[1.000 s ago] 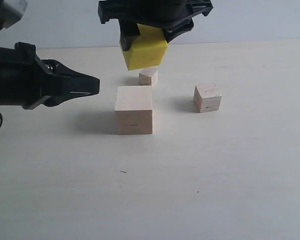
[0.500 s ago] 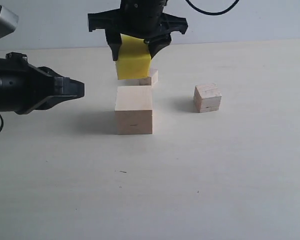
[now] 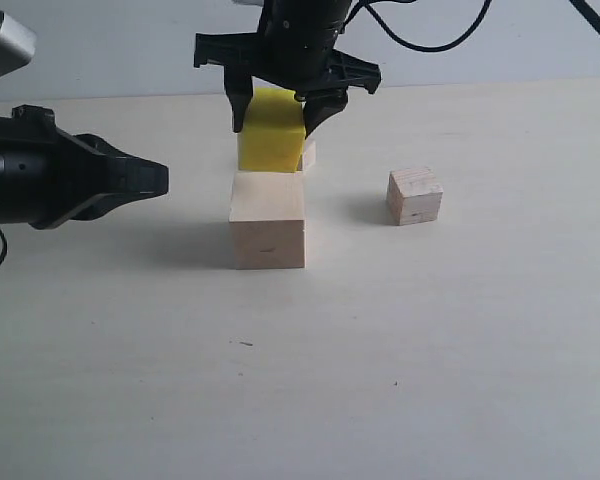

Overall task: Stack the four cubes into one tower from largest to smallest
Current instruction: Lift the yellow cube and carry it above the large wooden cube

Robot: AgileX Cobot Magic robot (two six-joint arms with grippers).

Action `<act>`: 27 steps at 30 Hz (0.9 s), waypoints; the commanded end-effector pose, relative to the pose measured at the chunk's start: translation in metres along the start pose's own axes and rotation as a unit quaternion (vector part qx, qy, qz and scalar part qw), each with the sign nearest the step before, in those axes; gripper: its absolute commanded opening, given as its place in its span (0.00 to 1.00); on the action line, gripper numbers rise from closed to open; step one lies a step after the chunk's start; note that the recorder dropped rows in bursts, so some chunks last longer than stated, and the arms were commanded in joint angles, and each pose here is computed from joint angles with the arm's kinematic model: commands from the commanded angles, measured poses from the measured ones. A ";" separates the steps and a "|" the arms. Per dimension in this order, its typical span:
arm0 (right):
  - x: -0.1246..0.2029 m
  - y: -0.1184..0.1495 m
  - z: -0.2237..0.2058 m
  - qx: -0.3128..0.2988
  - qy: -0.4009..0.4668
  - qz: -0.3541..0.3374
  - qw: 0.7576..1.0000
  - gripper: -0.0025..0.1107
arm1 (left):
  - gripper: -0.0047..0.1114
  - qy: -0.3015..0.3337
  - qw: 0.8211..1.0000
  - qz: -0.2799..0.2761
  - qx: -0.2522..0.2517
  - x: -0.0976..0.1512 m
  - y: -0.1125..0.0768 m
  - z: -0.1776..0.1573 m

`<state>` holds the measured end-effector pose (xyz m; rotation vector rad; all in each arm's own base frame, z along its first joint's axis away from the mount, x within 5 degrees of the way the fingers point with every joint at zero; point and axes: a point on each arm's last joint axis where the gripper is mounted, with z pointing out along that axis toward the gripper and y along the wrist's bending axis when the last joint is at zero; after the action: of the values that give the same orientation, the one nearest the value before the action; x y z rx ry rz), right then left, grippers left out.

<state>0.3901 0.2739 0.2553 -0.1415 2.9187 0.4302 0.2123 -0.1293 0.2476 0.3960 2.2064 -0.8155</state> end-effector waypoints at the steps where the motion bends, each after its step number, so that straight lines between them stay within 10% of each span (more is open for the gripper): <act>1: 0.002 0.005 -0.002 -0.002 -0.004 -0.007 1.000 0.02 | 0.04 -0.005 1.000 0.003 -0.004 0.000 -0.001 -0.001; 27: 0.027 -0.001 -0.007 0.026 0.021 -0.036 0.999 0.02 | 0.04 0.001 1.000 0.004 0.007 0.001 -0.003 -0.001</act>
<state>0.3644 0.2735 0.2624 -0.2528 2.9399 0.3954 0.2118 -0.1297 0.2476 0.4044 2.2056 -0.8199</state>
